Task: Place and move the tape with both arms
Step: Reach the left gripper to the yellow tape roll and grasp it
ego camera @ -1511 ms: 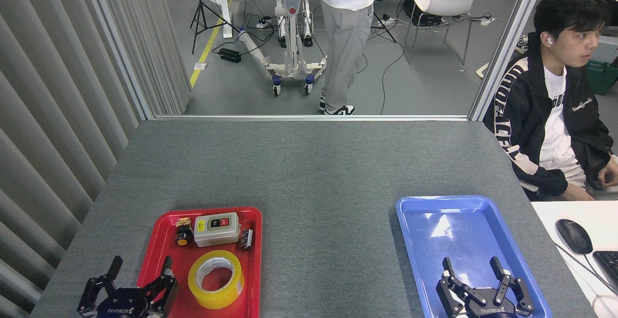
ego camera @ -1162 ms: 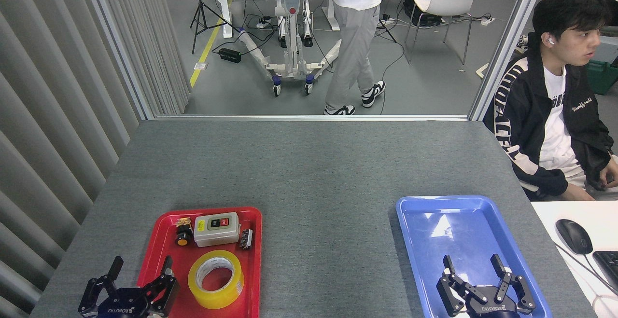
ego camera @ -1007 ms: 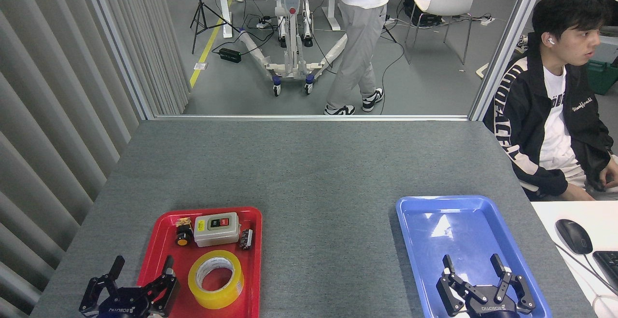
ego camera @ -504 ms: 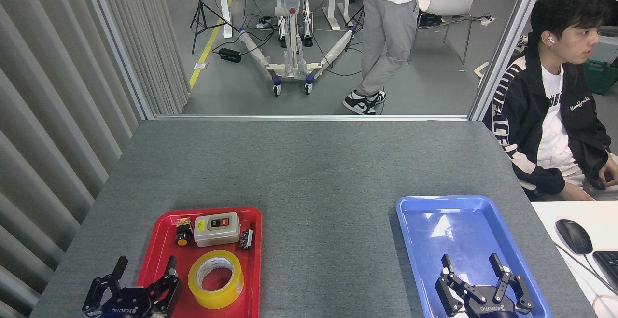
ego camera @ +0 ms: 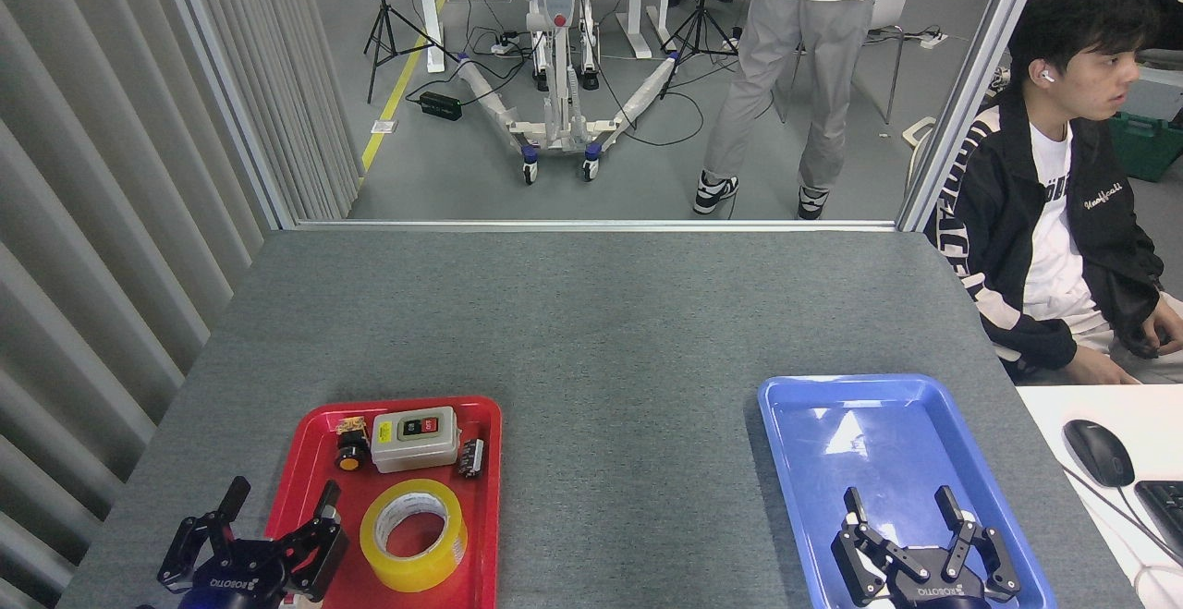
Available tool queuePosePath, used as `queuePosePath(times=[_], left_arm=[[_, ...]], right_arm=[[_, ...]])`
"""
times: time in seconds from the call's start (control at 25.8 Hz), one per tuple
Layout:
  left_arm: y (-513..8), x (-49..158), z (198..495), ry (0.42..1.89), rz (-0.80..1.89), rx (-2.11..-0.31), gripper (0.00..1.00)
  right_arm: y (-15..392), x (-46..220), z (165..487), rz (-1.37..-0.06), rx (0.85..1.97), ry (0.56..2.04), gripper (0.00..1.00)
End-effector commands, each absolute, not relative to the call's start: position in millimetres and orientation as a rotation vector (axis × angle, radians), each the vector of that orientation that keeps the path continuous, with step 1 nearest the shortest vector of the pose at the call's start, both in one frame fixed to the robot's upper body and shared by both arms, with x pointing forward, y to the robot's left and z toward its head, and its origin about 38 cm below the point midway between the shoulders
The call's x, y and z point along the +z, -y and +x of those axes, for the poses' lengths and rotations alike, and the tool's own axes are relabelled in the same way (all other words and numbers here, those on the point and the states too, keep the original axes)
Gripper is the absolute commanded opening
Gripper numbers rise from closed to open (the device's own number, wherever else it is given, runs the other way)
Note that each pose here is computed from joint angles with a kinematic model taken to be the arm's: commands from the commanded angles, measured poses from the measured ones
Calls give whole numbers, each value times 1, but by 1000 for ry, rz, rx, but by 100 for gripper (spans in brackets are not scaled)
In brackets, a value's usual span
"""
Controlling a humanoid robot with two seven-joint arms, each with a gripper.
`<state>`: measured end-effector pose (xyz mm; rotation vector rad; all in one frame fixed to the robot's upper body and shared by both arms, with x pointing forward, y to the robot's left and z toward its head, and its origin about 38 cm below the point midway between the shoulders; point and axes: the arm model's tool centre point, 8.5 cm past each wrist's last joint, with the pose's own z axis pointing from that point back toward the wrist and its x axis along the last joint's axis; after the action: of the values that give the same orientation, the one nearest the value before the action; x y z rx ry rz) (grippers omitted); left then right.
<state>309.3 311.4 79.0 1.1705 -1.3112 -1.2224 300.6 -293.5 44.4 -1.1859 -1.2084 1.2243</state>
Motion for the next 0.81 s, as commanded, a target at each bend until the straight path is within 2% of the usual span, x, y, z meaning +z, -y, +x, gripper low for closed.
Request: queuePosePath(times=[0.0,0.08,0.19,0.31,0.58,0.66,0.77], left_arm=[[-319,88,317,1338,1166,-1177,100],[-322,95,321,1358,1158,-1158,100],[-326,117,340,1399,1178,-1157,100],[-329,126,355,1375,1067,-1165,100],[-303,116,375,1093,766,-1528,100],[-295,117,379,1106,712,-1548,100],[-297,102,382,1084,594,-1527,100]], right_arm=[[294,45,301,-1191,1227,1204,100],[295,45,301,-1195,1232,1200,99],[294,45,301,-1191,1236,1207,100],[293,45,301,-1184,1243,1219,100],[289,45,301,-1172,1243,1235,100],[288,45,301,-1171,1242,1235,100],[287,44,301,-1168,1240,1237,100]])
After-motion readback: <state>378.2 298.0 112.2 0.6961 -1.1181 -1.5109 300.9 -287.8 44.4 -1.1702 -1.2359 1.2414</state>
